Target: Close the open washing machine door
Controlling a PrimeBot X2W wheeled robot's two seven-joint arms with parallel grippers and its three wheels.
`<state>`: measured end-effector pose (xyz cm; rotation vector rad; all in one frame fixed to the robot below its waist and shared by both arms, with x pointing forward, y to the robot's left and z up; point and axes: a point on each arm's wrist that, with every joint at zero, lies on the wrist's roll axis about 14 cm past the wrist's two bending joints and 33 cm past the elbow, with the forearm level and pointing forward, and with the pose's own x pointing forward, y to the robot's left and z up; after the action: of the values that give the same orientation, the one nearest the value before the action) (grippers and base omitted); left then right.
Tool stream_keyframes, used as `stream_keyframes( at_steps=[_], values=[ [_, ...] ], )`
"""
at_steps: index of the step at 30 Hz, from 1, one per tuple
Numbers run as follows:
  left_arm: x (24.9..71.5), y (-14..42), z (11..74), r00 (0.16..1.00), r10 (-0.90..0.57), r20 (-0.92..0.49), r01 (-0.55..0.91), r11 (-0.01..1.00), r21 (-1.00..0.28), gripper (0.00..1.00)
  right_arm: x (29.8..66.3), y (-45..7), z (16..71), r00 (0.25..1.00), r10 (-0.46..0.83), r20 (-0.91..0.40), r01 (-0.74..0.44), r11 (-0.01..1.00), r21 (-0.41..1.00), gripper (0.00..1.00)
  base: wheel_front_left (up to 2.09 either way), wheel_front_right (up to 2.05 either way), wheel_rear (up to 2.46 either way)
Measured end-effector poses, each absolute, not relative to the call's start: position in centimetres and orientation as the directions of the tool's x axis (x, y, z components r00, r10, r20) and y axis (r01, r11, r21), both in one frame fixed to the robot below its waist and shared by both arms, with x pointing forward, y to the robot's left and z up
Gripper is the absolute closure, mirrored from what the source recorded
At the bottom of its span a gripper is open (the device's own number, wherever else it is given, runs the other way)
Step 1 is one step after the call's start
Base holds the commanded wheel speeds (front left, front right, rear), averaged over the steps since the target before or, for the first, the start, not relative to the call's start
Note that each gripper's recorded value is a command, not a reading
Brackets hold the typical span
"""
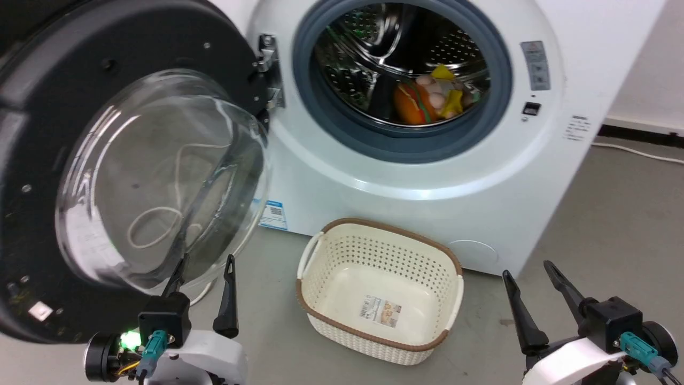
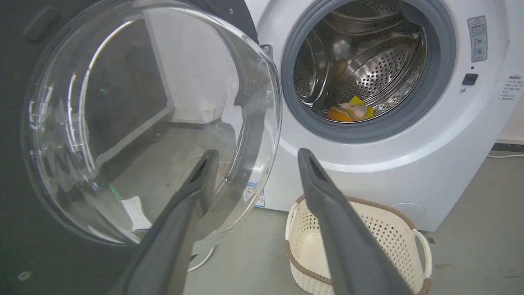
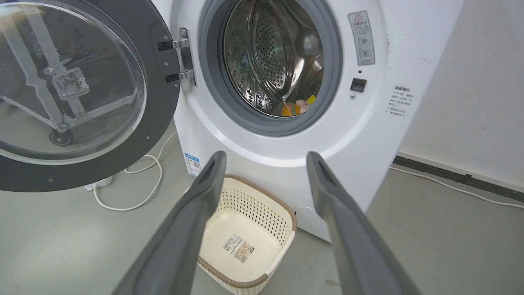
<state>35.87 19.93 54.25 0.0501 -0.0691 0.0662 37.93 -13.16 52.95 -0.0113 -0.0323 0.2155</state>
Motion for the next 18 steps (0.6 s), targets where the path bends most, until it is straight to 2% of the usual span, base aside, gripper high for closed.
stream_keyframes(
  at_steps=[18],
  values=[
    [33.1,24.0,54.9,0.971,0.212,0.114,-0.218,0.975,0.040,0.00,39.0,-6.5,52.7,0.917,0.396,0.048,-0.397,0.918,-0.001,0.00,-0.01,-0.01,-0.01]
  ],
)
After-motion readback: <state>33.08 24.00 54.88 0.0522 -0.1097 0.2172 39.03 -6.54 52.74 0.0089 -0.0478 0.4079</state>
